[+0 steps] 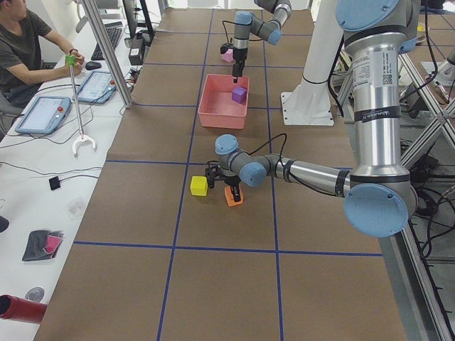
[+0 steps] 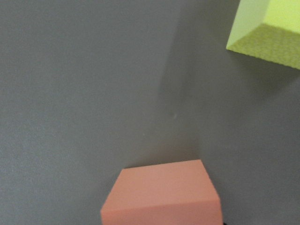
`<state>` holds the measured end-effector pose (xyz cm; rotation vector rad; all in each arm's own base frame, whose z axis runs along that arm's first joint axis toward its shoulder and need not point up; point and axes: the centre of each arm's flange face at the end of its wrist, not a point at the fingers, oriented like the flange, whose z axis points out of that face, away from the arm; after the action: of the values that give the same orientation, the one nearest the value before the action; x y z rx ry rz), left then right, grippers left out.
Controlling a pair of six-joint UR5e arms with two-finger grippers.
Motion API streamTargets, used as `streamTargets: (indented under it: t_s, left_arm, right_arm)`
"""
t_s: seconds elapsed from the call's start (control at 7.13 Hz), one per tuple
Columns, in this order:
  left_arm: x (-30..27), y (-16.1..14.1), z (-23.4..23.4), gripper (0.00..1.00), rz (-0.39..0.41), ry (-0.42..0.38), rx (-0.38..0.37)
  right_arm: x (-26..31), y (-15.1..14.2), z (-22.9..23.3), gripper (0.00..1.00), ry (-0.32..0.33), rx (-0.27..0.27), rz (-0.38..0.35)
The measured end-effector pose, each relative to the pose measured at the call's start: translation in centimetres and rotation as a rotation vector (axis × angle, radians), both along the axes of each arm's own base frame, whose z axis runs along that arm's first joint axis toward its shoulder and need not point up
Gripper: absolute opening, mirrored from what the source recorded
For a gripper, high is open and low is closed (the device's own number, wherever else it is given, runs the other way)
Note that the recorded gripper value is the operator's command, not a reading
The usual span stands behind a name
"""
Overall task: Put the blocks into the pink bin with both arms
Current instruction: 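Open right gripper over bin while left gripper grasps orange cube, then carry orange cube into bin with left gripper while right grasps light pink cube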
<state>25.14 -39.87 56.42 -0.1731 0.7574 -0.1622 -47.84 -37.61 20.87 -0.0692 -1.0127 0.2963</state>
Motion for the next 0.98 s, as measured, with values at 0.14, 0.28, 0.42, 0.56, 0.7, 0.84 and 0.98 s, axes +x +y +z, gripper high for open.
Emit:
streamTargets:
  t_s: [0.14, 0.28, 0.42, 0.56, 0.7, 0.84, 0.98]
  left_arm:
    - [0.3, -0.3, -2.9, 0.0, 0.004, 0.018, 0.006]
    - [1.2, -1.1, -8.1, 0.0, 0.01, 0.031, 0.0]
    - [2.6, -2.7, -14.6, 0.0, 0.011, 0.039, -0.003]
    - [4.4, -4.4, -21.9, 0.0, -0.007, 0.056, -0.003]
    - [6.5, -5.0, -28.3, 0.0, -0.031, 0.084, -0.012]
    - [9.3, -4.4, -33.2, 0.0, -0.044, 0.111, -0.025]
    - [12.9, -3.9, -37.5, 0.0, -0.061, 0.123, -0.025]
  right_arm:
    - [2.8, -1.2, -0.6, 1.0, 0.006, -0.019, 0.017]
    - [6.0, -3.2, -0.2, 1.0, 0.011, -0.036, 0.03]
    - [8.5, -4.8, 1.2, 1.0, 0.027, -0.025, 0.025]
    - [10.8, -6.2, 3.8, 1.0, 0.065, 0.017, 0.003]
    - [12.9, -7.1, 6.7, 1.0, 0.109, 0.061, -0.023]
    - [14.8, -7.7, 9.6, 1.0, 0.152, 0.092, -0.047]
    - [16.8, -8.1, 12.5, 1.0, 0.193, 0.115, -0.069]
